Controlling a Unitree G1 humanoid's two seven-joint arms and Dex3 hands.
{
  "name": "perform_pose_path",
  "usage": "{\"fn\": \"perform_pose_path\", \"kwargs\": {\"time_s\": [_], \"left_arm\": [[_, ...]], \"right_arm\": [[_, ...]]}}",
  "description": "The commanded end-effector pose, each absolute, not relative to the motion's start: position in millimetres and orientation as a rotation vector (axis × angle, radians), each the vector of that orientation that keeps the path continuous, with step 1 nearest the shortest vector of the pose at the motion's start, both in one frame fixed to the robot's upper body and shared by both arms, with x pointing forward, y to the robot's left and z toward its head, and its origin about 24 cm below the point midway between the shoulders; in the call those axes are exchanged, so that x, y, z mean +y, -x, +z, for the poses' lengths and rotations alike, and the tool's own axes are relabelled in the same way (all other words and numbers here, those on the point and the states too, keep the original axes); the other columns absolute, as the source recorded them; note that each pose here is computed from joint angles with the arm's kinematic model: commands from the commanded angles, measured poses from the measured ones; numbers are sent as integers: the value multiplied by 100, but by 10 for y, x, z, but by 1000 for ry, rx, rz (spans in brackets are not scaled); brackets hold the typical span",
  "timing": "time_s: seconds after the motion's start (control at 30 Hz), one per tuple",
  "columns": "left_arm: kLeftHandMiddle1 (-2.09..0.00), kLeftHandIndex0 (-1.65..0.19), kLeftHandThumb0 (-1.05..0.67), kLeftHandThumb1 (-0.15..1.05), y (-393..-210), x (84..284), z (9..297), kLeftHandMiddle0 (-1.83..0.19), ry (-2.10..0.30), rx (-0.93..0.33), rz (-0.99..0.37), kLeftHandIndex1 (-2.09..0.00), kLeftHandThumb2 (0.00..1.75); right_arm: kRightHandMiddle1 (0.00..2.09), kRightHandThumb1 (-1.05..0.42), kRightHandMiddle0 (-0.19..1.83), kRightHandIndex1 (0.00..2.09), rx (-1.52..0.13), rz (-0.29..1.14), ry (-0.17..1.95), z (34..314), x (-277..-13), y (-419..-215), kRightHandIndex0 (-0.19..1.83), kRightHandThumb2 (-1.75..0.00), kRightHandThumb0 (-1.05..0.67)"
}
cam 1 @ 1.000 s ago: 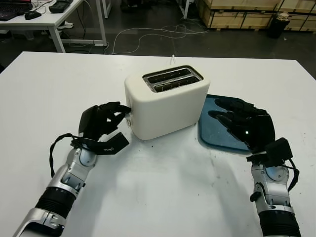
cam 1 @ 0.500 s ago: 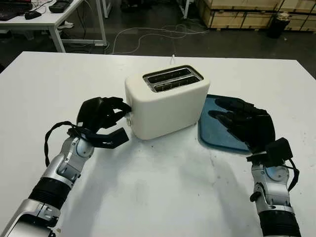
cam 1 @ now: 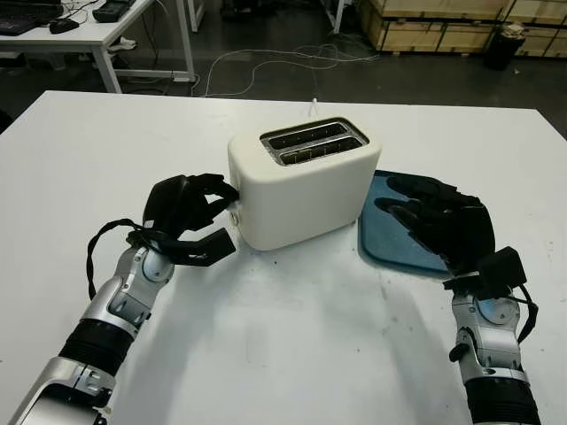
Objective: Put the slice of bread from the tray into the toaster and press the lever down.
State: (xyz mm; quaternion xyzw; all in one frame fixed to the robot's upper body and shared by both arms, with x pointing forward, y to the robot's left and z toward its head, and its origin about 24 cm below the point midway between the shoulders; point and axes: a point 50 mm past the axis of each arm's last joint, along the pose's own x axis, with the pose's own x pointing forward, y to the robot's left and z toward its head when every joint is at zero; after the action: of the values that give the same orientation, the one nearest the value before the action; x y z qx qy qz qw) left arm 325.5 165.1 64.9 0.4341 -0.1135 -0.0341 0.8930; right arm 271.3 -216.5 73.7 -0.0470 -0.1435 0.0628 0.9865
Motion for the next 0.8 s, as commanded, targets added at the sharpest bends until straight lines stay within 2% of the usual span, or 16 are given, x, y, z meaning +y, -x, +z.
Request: {"fn": "perform_pose_path", "kwargs": {"time_s": [0.0, 0.07, 0.27, 0.4, 0.77], "left_arm": [[-101, -87, -21, 92, -3027, 804, -196, -70, -958, 56, -459, -37, 20], [-86, -87, -19, 92, -2966, 795, -345, -73, -969, 116, -491, -28, 17], [-86, -92, -22, 92, -2877, 755, -443, -78, -954, 159, -553, -25, 17], [-97, -95, -21, 92, -2873, 798, -426, -75, -962, 129, -550, -25, 15], [-93, -93, -22, 92, -2892, 839, -353, -75, -979, 75, -548, -21, 16]], "right_arm": [[0, -85, 104, 1, -293, 124, 95, 743, -2202, -2709, 110, 0, -44], [0, -86, 104, 1, -293, 125, 98, 741, -2205, -2708, 111, 0, -45], [0, -85, 103, 0, -284, 116, 102, 745, -2235, -2696, 110, 0, -43], [0, -85, 103, 0, -275, 109, 122, 745, -2244, -2698, 110, 0, -45], [0, -86, 103, 0, -283, 116, 126, 750, -2237, -2706, 110, 0, -46]]}}
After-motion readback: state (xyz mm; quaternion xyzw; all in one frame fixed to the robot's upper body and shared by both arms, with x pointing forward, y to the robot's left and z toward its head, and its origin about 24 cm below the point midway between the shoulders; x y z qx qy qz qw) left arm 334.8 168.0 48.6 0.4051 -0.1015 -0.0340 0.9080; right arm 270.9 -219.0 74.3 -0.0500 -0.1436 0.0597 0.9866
